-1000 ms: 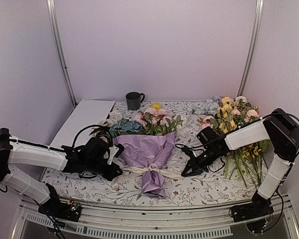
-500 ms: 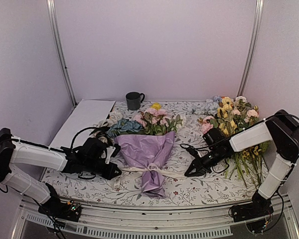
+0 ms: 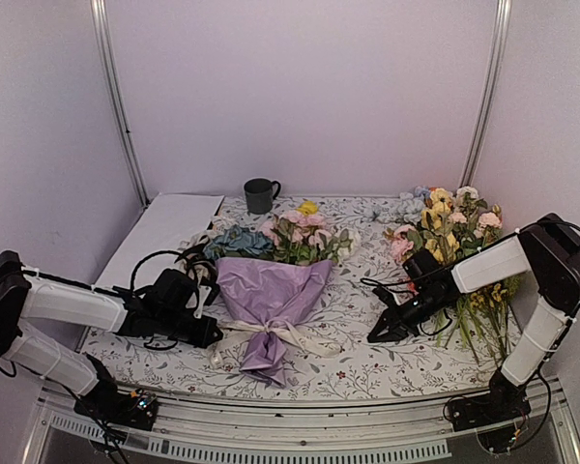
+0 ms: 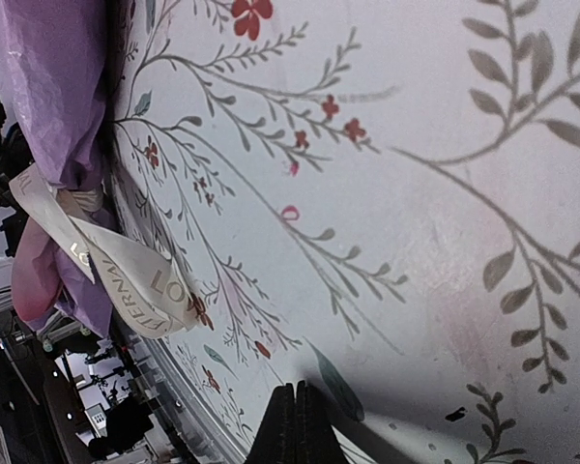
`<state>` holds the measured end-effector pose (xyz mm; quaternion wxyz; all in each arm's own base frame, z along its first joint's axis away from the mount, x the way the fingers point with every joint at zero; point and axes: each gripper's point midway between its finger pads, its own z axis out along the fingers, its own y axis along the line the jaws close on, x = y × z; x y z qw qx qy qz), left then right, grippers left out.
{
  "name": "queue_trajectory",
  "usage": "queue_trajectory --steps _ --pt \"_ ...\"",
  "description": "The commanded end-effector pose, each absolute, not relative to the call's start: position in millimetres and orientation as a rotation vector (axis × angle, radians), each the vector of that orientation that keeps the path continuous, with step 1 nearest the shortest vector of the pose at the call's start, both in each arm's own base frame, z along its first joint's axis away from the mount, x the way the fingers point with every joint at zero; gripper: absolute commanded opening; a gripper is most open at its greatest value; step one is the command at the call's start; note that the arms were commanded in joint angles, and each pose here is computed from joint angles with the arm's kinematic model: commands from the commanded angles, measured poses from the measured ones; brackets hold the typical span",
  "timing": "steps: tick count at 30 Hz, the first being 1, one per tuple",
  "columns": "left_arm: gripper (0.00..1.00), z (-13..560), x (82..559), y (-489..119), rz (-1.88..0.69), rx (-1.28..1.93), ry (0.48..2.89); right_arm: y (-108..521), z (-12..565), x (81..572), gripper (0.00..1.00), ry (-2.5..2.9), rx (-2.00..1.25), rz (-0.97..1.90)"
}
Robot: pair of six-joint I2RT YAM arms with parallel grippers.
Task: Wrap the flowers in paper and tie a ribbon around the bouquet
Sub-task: Tie the half-tied ribbon around the folded bouquet.
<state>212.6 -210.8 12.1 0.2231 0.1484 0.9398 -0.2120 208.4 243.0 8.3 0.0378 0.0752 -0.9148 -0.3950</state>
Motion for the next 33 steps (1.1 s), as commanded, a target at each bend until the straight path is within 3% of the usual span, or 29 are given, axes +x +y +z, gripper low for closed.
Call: queue_trajectory --steps 1,4,9,11,13,21,28,31,33 --pt "0.00 7 204 -205 -0.565 0.455 2.628 235 0 205 0.00 -2.840 0.213 -1.113" --pt "0.00 9 206 -207 -0.568 0.461 2.611 260 27 214 0.00 -2.856 0.393 -1.212" --pt "0.00 8 206 -210 -0.580 0.472 2.616 332 91 222 0.18 -2.845 0.807 -1.425" --pt "0.00 7 206 -210 -0.578 0.475 2.618 363 106 218 0.32 -2.837 0.968 -1.443" --pt "0.00 8 206 -211 -0.580 0.481 2.614 385 114 221 0.41 -2.866 1.058 -1.426" --pt "0.00 8 204 -215 -0.592 0.500 2.611 436 106 231 0.50 -2.834 1.203 -1.377" --pt "0.00 6 203 -217 -0.605 0.507 2.615 453 78 216 0.48 -2.767 1.303 -1.272" --pt "0.00 5 203 -219 -0.610 0.511 2.615 457 83 218 0.36 -2.761 1.313 -1.301" --pt "0.00 5 203 -219 -0.608 0.515 2.614 458 83 217 0.19 -2.750 1.322 -1.307"
